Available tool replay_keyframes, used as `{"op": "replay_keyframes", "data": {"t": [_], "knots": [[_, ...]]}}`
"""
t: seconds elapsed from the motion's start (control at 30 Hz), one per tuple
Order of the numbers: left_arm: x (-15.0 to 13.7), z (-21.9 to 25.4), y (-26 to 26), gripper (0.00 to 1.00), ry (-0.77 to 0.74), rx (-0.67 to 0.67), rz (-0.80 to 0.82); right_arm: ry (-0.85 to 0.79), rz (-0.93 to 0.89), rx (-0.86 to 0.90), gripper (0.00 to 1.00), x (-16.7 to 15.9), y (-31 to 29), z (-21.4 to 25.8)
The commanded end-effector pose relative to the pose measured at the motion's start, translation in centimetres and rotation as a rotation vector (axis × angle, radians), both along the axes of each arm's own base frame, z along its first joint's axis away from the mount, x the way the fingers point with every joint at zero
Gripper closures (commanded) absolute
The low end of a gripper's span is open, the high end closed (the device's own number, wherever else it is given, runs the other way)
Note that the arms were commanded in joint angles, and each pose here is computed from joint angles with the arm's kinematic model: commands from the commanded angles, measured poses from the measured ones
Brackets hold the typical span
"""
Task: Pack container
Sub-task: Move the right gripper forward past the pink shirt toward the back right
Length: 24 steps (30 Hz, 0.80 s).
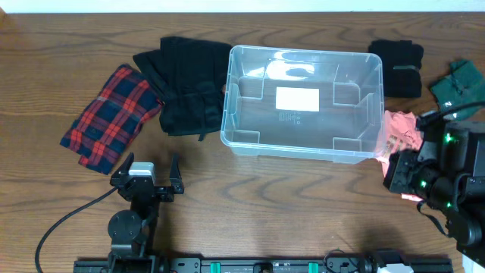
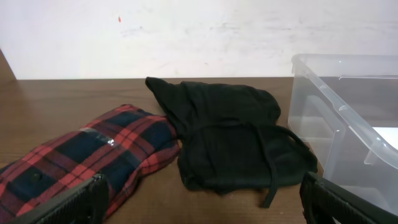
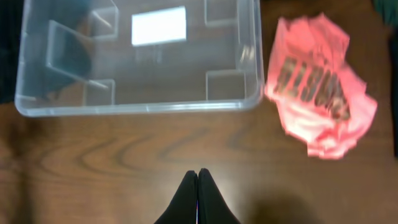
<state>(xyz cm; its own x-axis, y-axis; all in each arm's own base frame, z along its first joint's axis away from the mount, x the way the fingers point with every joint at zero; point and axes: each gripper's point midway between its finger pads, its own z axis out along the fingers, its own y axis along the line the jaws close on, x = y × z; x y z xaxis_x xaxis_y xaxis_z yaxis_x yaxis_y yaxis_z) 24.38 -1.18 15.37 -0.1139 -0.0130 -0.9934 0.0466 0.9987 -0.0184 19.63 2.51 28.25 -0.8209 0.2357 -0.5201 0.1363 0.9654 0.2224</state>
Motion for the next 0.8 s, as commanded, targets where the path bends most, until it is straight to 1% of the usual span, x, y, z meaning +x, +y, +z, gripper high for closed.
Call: {"op": "replay_keyframes", "data": {"t": [0.0,0.1,0.2,0.4,0.5,0.63,0.77], "knots": [[0.0,-1.7,-0.1,0.02,0.045,-0.007,-0.006,0.046,-0.053,0.044,0.99,-0.9,0.2,-0.4],[0.0,-1.7,-0.1,0.02,0.045,-0.007,-0.006,0.11,-0.064,0.034,0.99,-1.8,0.0,-1.8],[0.0,-1.7,-0.1,0.02,0.045,-0.007,-0.006,0.177,-0.128,0.018,0.99,-2.4,-0.7,-3.6],[0.0,-1.7,-0.1,0.02,0.045,-0.007,-0.006,0.31,-0.2,-0.069,0.99,-3.6,-2.4,-8.3],[0.0,-1.7,-0.1,0.02,0.045,-0.007,-0.006,0.324,-0.211,-0.095,0.99,-3.5,-2.8,-9.7],[0.0,-1.7,-0.1,0.02,0.045,-0.007,-0.006,0.314,-0.22,-0.094,0.99,-3.0,-2.9,-10.1],[0.0,-1.7,-0.1,0.02,0.045,-0.007,-0.006,0.326,-0.297,-0.119,0.99,-2.7,-3.8,-10.6]]}}
